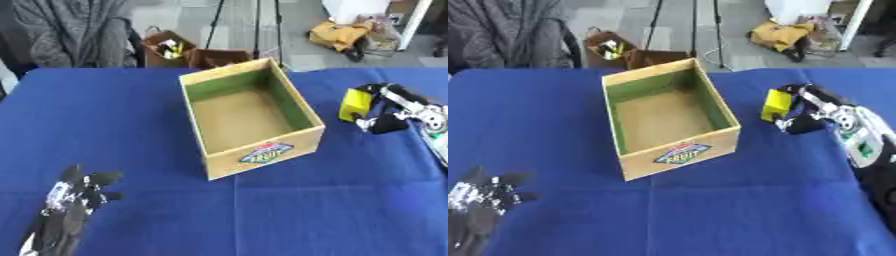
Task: Pick up objects on the table and place them in the box.
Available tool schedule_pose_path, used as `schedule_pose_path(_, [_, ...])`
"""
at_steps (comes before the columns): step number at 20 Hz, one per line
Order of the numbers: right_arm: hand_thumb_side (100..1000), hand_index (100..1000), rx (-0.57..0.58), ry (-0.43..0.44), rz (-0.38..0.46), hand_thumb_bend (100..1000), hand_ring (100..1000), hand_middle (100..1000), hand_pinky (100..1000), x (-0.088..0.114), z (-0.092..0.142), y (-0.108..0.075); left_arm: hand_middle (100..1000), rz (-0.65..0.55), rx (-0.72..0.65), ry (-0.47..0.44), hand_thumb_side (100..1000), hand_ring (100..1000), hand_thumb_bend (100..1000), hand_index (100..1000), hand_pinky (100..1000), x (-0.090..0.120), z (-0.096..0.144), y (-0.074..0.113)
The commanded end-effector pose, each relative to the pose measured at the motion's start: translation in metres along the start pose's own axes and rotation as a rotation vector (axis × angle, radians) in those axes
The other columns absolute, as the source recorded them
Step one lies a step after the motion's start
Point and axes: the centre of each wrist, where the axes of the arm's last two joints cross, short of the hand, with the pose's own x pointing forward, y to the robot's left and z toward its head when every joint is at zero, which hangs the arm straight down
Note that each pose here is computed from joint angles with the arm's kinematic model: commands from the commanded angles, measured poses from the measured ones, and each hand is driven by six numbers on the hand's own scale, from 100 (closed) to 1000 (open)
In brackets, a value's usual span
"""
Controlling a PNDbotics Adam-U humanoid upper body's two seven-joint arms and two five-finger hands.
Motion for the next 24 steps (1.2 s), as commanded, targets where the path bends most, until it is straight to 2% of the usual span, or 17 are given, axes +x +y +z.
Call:
schedule_pose_path(1, [246,247,-0.080,-0.045,-0.006,100,680,222,508,0.009,0.000,-0.022,696,-0.018,-0.004,-0.028,1000,914,282,652,736,0.009,-0.004,0.003])
schedule_pose_path(8, [230,233,-0.137,-0.159,-0.043,100,672,211,497,0.035,-0.002,-0.038,695,-0.017,0.000,-0.023,1000,914,284,651,736,0.009,-0.003,0.003])
schedule_pose_path(12, [220,231,-0.149,-0.246,-0.053,100,671,210,497,0.058,-0.005,-0.047,695,-0.016,0.001,-0.021,1000,914,285,651,736,0.008,-0.002,0.003])
schedule_pose_path(15, [200,234,-0.139,-0.340,-0.037,100,669,212,506,0.086,-0.012,-0.051,694,-0.013,-0.002,-0.016,1000,914,284,651,736,0.007,-0.001,0.003])
schedule_pose_path(17, [195,237,-0.114,-0.399,-0.017,100,668,214,514,0.107,-0.018,-0.050,694,-0.010,-0.005,-0.012,1000,915,284,651,736,0.006,-0.001,0.002])
schedule_pose_path(19, [192,240,-0.095,-0.428,-0.001,100,669,216,521,0.118,-0.021,-0.049,694,-0.009,-0.007,-0.010,1000,915,284,651,736,0.005,0.000,0.002])
schedule_pose_path(24, [194,256,0.019,-0.526,0.065,100,679,229,544,0.157,-0.038,-0.026,694,-0.001,-0.015,-0.006,1000,916,285,651,736,0.003,0.000,-0.001])
